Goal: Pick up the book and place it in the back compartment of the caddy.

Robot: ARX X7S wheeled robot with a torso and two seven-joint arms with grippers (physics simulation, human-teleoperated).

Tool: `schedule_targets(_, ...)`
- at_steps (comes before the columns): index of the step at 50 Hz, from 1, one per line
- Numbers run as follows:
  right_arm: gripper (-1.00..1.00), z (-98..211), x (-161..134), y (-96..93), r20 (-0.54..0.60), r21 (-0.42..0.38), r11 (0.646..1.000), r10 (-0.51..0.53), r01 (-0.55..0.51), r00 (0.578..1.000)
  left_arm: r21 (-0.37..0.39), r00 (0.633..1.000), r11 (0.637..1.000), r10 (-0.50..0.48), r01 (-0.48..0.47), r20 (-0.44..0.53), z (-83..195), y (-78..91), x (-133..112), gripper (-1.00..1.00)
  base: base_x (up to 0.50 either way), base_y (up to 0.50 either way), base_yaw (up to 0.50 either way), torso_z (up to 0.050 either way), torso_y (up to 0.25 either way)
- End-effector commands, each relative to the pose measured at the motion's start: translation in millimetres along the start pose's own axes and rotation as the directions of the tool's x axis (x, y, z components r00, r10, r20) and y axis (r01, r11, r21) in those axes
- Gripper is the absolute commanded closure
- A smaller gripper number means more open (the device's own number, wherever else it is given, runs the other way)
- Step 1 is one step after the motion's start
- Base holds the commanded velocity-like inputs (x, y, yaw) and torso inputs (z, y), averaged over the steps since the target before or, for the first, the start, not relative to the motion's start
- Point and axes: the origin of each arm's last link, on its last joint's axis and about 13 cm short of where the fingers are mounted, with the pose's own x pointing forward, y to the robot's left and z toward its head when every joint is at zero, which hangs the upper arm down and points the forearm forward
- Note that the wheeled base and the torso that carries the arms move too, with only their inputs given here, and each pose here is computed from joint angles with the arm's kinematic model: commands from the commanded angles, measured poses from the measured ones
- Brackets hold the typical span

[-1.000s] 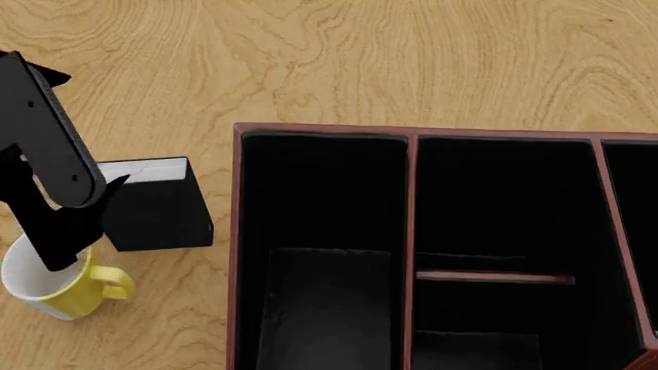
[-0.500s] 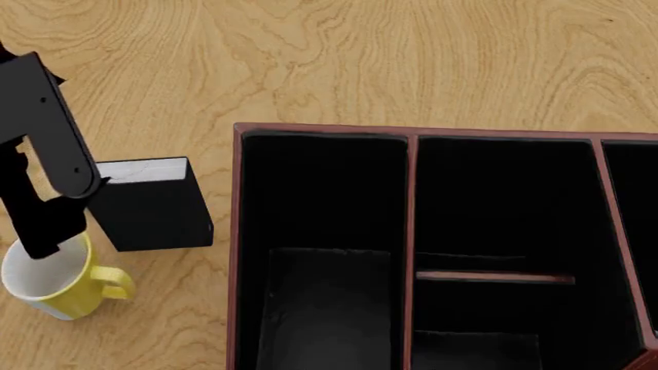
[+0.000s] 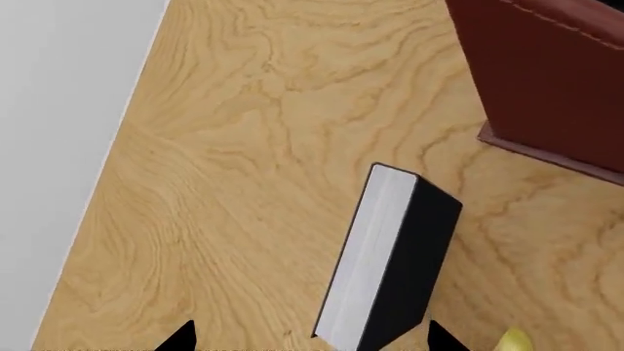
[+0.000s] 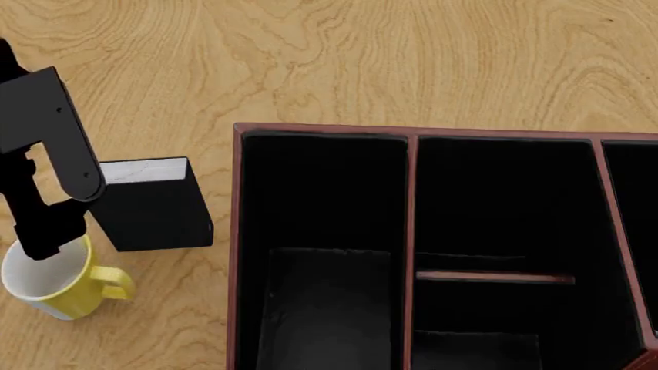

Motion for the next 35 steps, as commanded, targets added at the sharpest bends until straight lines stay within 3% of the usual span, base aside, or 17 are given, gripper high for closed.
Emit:
schedule_targets(1, -1.00, 0.1, -0.1, -0.4, 0.000, -0.003, 1.000, -0.003, 0.003, 1.000, 0.008, 1.000, 1.000, -0.007, 0.007, -0.018, -4.0, 1.7, 7.5, -1.00, 0.00, 0.00, 0.00, 0.000, 0.000)
schedule_targets(35, -1.00, -0.3, -1.4, -3.4, -0.003, -0.010, 1.000, -0.014, 0.014, 1.000, 0.009, 0.999, 0.999, -0.034, 0.034, -0.034, -10.2, -1.1, 29.1, -1.00, 0.00, 0.00, 0.00, 0.000, 0.000)
